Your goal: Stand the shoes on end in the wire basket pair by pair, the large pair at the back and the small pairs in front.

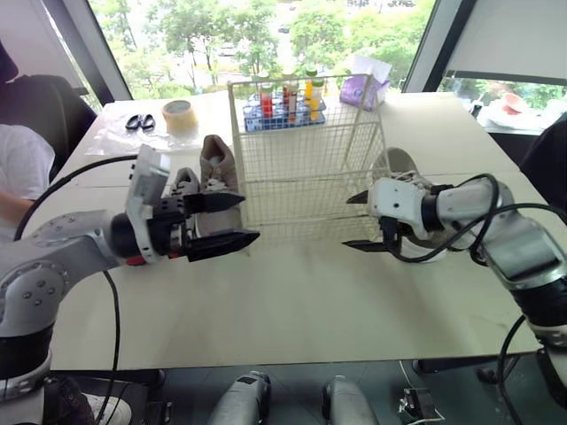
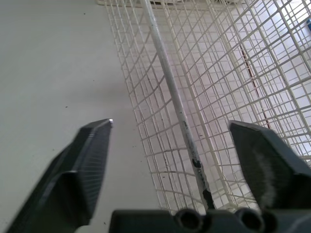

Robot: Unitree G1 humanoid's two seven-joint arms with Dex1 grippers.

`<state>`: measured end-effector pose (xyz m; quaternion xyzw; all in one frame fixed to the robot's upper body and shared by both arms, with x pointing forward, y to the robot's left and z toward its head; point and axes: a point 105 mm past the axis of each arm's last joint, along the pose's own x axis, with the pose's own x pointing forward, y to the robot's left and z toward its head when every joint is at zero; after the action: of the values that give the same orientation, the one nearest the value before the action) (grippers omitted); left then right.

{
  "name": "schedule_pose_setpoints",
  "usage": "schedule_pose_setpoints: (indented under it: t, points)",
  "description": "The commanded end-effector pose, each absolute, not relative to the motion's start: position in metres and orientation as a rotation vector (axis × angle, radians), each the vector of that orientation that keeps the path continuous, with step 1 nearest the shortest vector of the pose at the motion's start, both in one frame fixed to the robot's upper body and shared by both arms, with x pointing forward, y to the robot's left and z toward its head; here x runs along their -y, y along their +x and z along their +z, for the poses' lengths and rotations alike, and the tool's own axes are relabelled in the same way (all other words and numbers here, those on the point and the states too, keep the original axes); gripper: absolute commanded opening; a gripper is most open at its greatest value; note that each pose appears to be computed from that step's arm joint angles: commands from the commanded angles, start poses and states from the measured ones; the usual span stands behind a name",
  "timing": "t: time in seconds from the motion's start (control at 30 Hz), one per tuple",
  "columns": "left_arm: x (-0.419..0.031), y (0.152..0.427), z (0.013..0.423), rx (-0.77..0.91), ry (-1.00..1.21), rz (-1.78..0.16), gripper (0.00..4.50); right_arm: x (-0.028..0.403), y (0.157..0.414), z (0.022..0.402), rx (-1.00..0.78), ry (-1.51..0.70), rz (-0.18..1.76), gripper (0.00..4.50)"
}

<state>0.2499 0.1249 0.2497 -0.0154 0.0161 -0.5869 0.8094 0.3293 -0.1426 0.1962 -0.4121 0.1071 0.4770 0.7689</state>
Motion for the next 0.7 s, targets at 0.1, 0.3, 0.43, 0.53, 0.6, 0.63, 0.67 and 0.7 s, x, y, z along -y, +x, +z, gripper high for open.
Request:
schedule_pose_setpoints:
  t: [0.1, 0.3, 0.43, 0.53, 0.6, 0.63, 0.67, 0.7]
  points:
    - [-0.121, 0.248, 0.258, 0.015, 0.000, -1.262, 4.50, 0.138, 0.331, 0.208, -0.197, -0.922, 1.015, 1.03]
    - [-0.118, 0.250, 0.259, 0.019, 0.002, -1.268, 4.50, 0.129, 0.332, 0.213, -0.165, -0.935, 1.030, 0.02]
    - [-0.116, 0.252, 0.260, 0.024, 0.003, -1.280, 4.50, 0.118, 0.331, 0.217, -0.136, -0.968, 1.078, 0.02]
    - [-0.115, 0.253, 0.260, 0.027, 0.002, -1.287, 4.50, 0.112, 0.327, 0.216, -0.121, -1.020, 1.157, 0.02]
    - [-0.114, 0.254, 0.260, 0.028, 0.001, -1.290, 4.50, 0.110, 0.326, 0.217, -0.105, -1.035, 1.198, 0.02]
    - [-0.114, 0.254, 0.260, 0.028, 0.001, -1.292, 4.50, 0.110, 0.326, 0.218, -0.102, -1.032, 1.212, 0.02]
    - [-0.114, 0.254, 0.260, 0.028, 0.002, -1.293, 4.50, 0.110, 0.327, 0.218, -0.095, -1.033, 1.228, 0.02]
    - [-0.113, 0.254, 0.260, 0.028, 0.002, -1.293, 4.50, 0.110, 0.328, 0.219, -0.091, -1.036, 1.240, 0.02]
